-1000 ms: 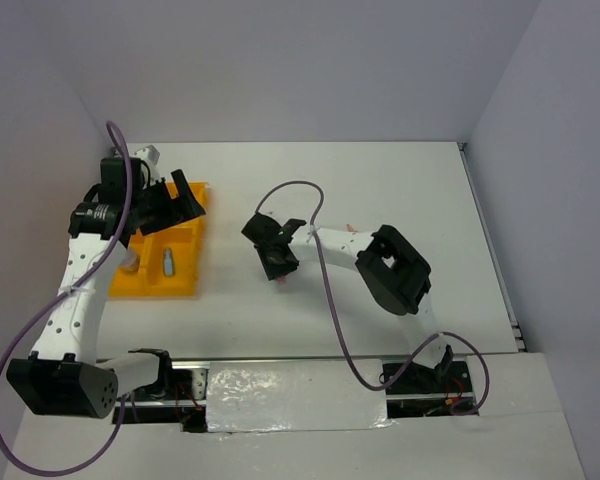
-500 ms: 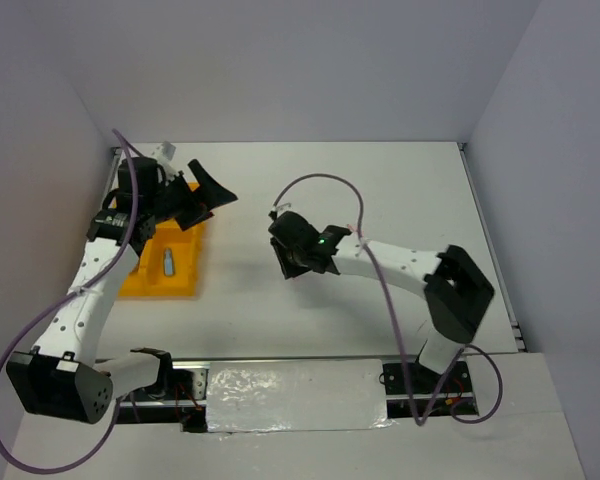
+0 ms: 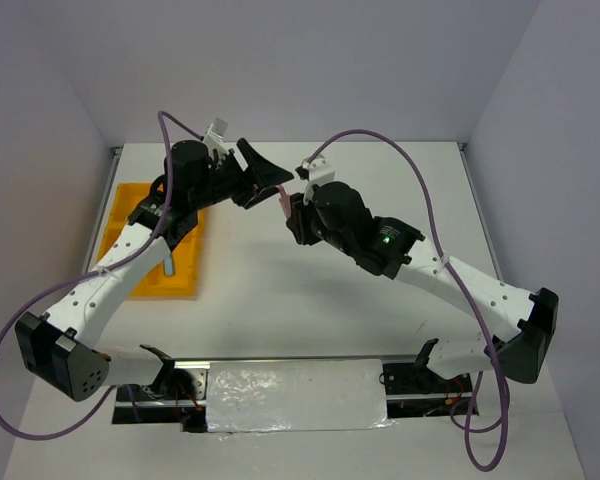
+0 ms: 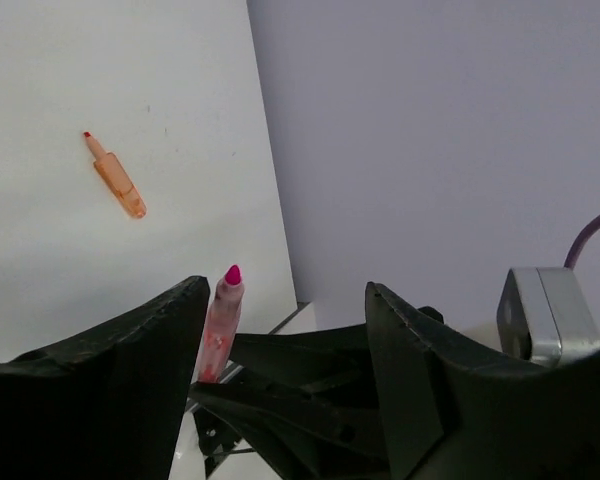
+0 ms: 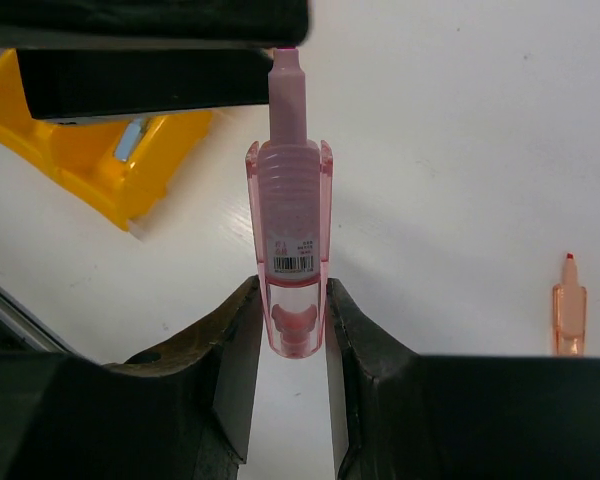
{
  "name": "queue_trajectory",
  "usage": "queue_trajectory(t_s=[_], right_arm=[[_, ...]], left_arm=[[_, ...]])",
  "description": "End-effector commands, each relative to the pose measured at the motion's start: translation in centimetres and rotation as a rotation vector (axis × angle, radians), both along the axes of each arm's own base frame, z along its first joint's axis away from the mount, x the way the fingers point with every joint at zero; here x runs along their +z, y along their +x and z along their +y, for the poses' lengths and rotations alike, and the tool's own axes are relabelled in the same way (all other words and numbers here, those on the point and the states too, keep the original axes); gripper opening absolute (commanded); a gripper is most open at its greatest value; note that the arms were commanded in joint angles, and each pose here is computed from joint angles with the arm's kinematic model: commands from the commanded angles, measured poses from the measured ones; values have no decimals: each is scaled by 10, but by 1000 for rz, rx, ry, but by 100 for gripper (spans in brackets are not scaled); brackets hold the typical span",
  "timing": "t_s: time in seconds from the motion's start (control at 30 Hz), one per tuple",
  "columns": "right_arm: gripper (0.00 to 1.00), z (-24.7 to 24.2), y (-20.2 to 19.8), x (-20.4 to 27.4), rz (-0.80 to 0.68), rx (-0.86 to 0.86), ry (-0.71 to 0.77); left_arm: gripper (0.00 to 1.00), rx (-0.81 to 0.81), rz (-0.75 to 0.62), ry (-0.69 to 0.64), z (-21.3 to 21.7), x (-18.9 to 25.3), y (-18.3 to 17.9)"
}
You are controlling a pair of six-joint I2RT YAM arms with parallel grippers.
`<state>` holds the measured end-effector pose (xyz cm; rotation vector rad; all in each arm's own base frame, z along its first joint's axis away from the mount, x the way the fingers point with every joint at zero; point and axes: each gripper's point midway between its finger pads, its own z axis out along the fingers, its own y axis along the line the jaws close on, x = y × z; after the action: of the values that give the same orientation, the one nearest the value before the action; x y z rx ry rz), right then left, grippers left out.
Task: Sort the stationery into containers
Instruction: Open the pen cap from the pen.
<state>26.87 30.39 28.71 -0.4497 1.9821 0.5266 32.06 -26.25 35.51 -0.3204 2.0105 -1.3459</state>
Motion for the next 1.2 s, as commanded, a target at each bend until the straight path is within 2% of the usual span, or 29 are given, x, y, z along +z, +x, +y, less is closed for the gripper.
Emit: queue_trajectory(t_s=[0.0, 0.13, 0.37, 0.4, 0.53, 0.7, 0.83, 0.9, 1.17], right_arm=[[0, -9, 1, 27, -54, -15, 6], [0, -10, -2, 27, -47, -3, -5], [0, -13, -7, 28, -33, 16, -5], [0, -13, -7, 29, -32, 18, -5], [0, -13, -7, 30, -13, 17, 8], [0, -8, -11, 32, 58, 67, 38], [0, -2, -15, 42, 116, 111, 58], [0, -1, -21, 40, 165, 132, 57], [0, 6, -41, 35, 257, 244, 72]], left_arm=[[75, -12, -52, -34, -16, 17, 5], [46, -15, -56, -44, -23, 11, 5], [42, -39, -72, -16, -27, 3, 6], [37, -40, -71, -11, -27, 1, 6], [29, -36, -88, 18, -25, -3, 5], [31, -27, -115, 53, -21, -3, 5], [18, -44, -184, 88, -20, 0, 4], [0, -39, -207, 100, -17, -1, 3], [0, 46, -233, 160, 1, 0, 8]])
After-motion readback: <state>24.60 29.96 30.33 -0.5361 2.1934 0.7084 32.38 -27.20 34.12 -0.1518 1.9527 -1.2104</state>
